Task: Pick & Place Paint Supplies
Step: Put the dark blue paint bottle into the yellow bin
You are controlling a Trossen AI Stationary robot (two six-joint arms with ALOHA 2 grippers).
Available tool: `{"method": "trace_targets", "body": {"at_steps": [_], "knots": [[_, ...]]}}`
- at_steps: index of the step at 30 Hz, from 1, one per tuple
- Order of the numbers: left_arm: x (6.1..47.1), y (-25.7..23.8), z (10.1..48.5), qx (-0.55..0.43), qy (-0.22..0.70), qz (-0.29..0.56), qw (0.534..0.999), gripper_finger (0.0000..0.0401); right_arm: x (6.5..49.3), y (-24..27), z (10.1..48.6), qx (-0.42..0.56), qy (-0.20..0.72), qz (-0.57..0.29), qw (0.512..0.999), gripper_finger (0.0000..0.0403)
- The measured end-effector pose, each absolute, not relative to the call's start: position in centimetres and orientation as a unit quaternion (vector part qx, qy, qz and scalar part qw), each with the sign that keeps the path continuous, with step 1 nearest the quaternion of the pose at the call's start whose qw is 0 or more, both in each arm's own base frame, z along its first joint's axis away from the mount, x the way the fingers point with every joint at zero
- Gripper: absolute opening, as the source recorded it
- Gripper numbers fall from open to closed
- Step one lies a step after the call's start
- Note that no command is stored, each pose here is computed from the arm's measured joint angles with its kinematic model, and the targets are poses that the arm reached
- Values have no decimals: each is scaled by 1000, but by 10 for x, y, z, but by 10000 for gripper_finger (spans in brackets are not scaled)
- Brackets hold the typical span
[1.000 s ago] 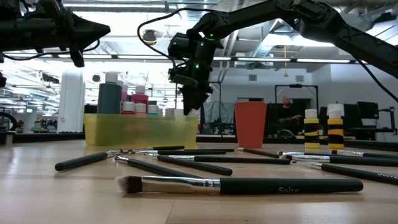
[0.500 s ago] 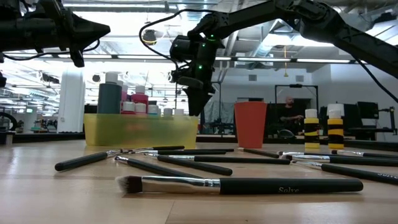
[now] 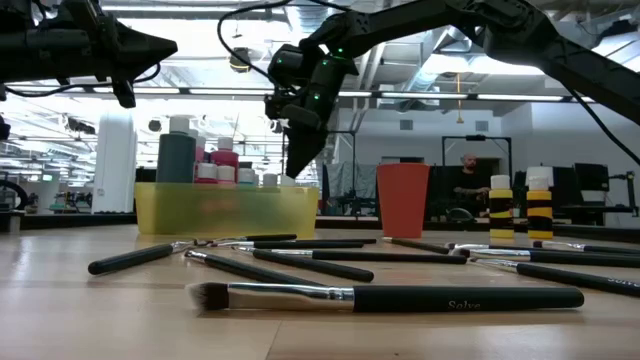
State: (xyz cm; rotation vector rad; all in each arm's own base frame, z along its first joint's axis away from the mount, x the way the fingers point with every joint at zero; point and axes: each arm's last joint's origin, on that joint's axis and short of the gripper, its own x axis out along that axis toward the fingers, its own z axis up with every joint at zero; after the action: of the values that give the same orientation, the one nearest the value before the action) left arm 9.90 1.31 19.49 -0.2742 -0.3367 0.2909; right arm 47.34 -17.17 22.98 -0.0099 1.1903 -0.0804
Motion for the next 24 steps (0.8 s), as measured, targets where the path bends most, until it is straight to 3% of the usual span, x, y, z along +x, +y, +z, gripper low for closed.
{"method": "trace_targets", "body": {"at_steps": [5,13,24], "knots": [[99,13,195,-136,-166,144,966,2,478,-175,228,-26,540,-35,841,185],[99,13,195,-136,-166,144,966,2,481,-171,226,-63,509,72,856,180],[99,13,195,-136,-166,144,966,2,480,-169,204,-134,529,108,831,175]]}}
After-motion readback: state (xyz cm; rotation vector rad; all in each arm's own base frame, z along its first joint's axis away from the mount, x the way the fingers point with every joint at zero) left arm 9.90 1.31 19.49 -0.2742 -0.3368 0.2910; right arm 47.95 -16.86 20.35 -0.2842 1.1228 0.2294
